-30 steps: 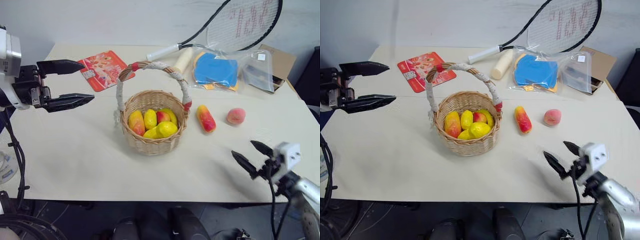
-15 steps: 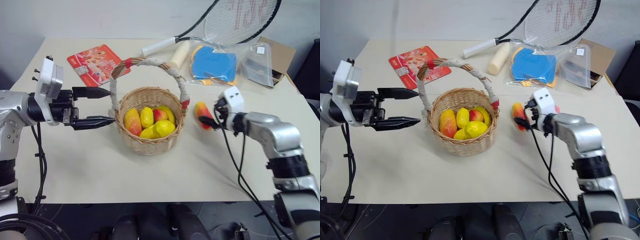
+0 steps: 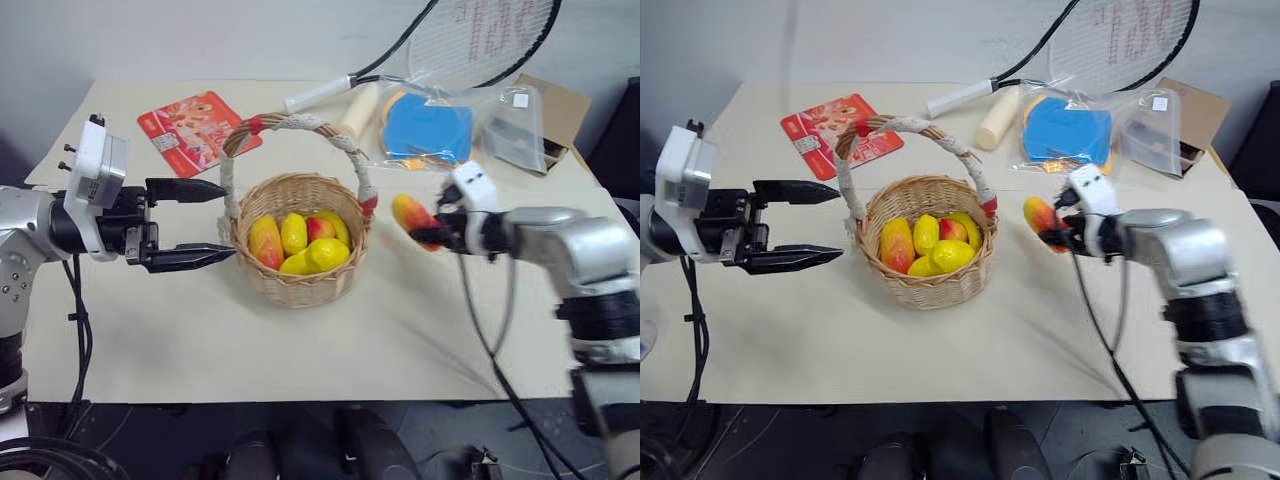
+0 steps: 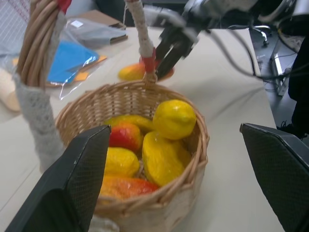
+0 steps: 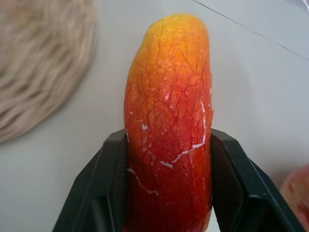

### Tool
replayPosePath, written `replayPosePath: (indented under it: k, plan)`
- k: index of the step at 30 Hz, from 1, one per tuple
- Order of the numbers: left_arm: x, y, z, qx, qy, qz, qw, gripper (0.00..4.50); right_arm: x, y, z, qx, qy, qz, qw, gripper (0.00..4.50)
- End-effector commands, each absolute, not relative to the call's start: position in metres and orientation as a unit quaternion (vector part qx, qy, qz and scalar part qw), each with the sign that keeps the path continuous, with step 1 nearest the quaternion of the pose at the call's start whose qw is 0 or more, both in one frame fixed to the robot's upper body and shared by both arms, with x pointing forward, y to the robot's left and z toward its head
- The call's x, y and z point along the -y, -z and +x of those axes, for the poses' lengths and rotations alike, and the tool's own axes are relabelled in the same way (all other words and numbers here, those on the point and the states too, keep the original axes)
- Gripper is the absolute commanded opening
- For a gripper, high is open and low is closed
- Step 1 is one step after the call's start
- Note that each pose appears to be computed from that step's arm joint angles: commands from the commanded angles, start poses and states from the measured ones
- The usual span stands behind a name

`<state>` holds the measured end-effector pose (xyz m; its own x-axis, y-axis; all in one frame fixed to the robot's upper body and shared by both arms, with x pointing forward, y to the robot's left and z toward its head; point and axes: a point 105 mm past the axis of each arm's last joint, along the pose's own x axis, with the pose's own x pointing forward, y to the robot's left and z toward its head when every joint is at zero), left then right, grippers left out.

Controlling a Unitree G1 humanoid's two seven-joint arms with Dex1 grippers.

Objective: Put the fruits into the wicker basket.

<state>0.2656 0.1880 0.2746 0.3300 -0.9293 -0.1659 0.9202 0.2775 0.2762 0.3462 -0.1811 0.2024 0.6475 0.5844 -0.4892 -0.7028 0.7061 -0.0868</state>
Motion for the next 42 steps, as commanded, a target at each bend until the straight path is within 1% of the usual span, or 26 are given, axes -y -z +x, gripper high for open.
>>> replayPosePath:
  k: [1, 2, 3, 5, 6, 7, 9, 11, 14, 17, 19, 20, 23, 25, 26, 29, 30, 32, 34, 35, 38, 39, 40, 41, 42]
  plan:
    - [-0.188, -0.292, 0.256, 0.045, 0.578, 0.169, 0.797, 4.50, 0.157, -0.217, 0.282, -0.195, -0.546, -0.189, 0.793, 1.82]
    - [-0.189, -0.292, 0.255, 0.045, 0.577, 0.166, 0.798, 4.50, 0.155, -0.219, 0.269, -0.188, -0.578, -0.197, 0.769, 1.82]
    - [-0.192, -0.291, 0.255, 0.040, 0.574, 0.167, 0.800, 4.50, 0.144, -0.224, 0.262, -0.169, -0.604, -0.191, 0.755, 1.82]
    - [-0.196, -0.288, 0.255, 0.033, 0.571, 0.168, 0.803, 4.50, 0.124, -0.233, 0.251, -0.135, -0.644, -0.182, 0.731, 1.82]
    - [-0.197, -0.288, 0.256, 0.032, 0.571, 0.166, 0.804, 4.50, 0.107, -0.237, 0.250, -0.114, -0.658, -0.175, 0.723, 1.82]
    - [-0.198, -0.289, 0.257, 0.037, 0.569, 0.160, 0.806, 4.50, 0.090, -0.239, 0.258, -0.091, -0.655, -0.169, 0.731, 1.82]
    - [-0.198, -0.292, 0.258, 0.046, 0.566, 0.153, 0.809, 4.50, 0.065, -0.239, 0.280, -0.055, -0.619, -0.185, 0.761, 1.82]
    - [-0.197, -0.293, 0.258, 0.046, 0.566, 0.157, 0.808, 4.50, 0.053, -0.245, 0.300, -0.040, -0.577, -0.157, 0.801, 1.82]
    - [-0.194, -0.294, 0.256, 0.045, 0.568, 0.160, 0.806, 4.50, 0.037, -0.253, 0.314, -0.026, -0.551, -0.137, 0.823, 1.82]
    - [-0.197, -0.293, 0.256, 0.044, 0.564, 0.161, 0.809, 4.50, 0.026, -0.253, 0.333, -0.015, -0.500, -0.162, 0.851, 1.82]
    - [-0.198, -0.292, 0.256, 0.043, 0.562, 0.160, 0.810, 4.50, 0.014, -0.260, 0.335, 0.013, -0.498, -0.155, 0.853, 2.54]
    - [-0.198, -0.291, 0.256, 0.042, 0.562, 0.160, 0.810, 4.50, 0.011, -0.261, 0.330, 0.020, -0.512, -0.151, 0.846, 2.80]
    - [-0.200, -0.290, 0.255, 0.039, 0.561, 0.159, 0.811, 4.50, 0.010, -0.262, 0.309, 0.041, -0.565, -0.154, 0.810, 3.83]
    - [-0.200, -0.290, 0.255, 0.038, 0.560, 0.161, 0.812, 4.50, 0.018, -0.269, 0.297, 0.073, -0.587, -0.142, 0.794, 4.47]
    - [-0.200, -0.290, 0.255, 0.038, 0.560, 0.161, 0.812, 4.50, 0.022, -0.271, 0.293, 0.084, -0.592, -0.138, 0.790, 4.47]
    - [-0.199, -0.289, 0.255, 0.039, 0.561, 0.162, 0.811, 4.50, 0.046, -0.269, 0.266, 0.096, -0.646, -0.119, 0.747, 4.47]
    - [-0.199, -0.288, 0.255, 0.039, 0.561, 0.162, 0.811, 4.50, 0.053, -0.266, 0.261, 0.094, -0.654, -0.120, 0.741, 4.47]
    - [-0.198, -0.287, 0.255, 0.041, 0.562, 0.163, 0.810, 4.50, 0.086, -0.247, 0.256, 0.082, -0.646, -0.123, 0.749, 4.47]
    - [-0.198, -0.287, 0.254, 0.044, 0.563, 0.163, 0.809, 4.50, 0.118, -0.231, 0.256, 0.090, -0.612, -0.131, 0.775, 4.47]
    - [-0.197, -0.287, 0.254, 0.045, 0.564, 0.163, 0.808, 4.50, 0.136, -0.222, 0.261, 0.083, -0.578, -0.132, 0.801, 4.47]
    - [-0.191, -0.289, 0.254, 0.054, 0.570, 0.168, 0.803, 4.50, 0.204, -0.194, 0.272, 0.085, -0.450, -0.158, 0.875, 4.47]
    - [-0.189, -0.289, 0.254, 0.057, 0.572, 0.170, 0.801, 4.50, 0.218, -0.188, 0.272, 0.088, -0.424, -0.165, 0.886, 4.47]
    - [-0.186, -0.291, 0.254, 0.059, 0.577, 0.170, 0.797, 4.50, 0.238, -0.183, 0.273, 0.097, -0.372, -0.154, 0.910, 4.47]
    - [-0.181, -0.293, 0.254, 0.061, 0.582, 0.176, 0.791, 4.50, 0.260, -0.172, 0.269, 0.093, -0.325, -0.159, 0.928, 4.47]
    - [-0.177, -0.294, 0.254, 0.063, 0.587, 0.179, 0.787, 4.50, 0.275, -0.161, 0.264, 0.083, -0.293, -0.166, 0.938, 4.47]
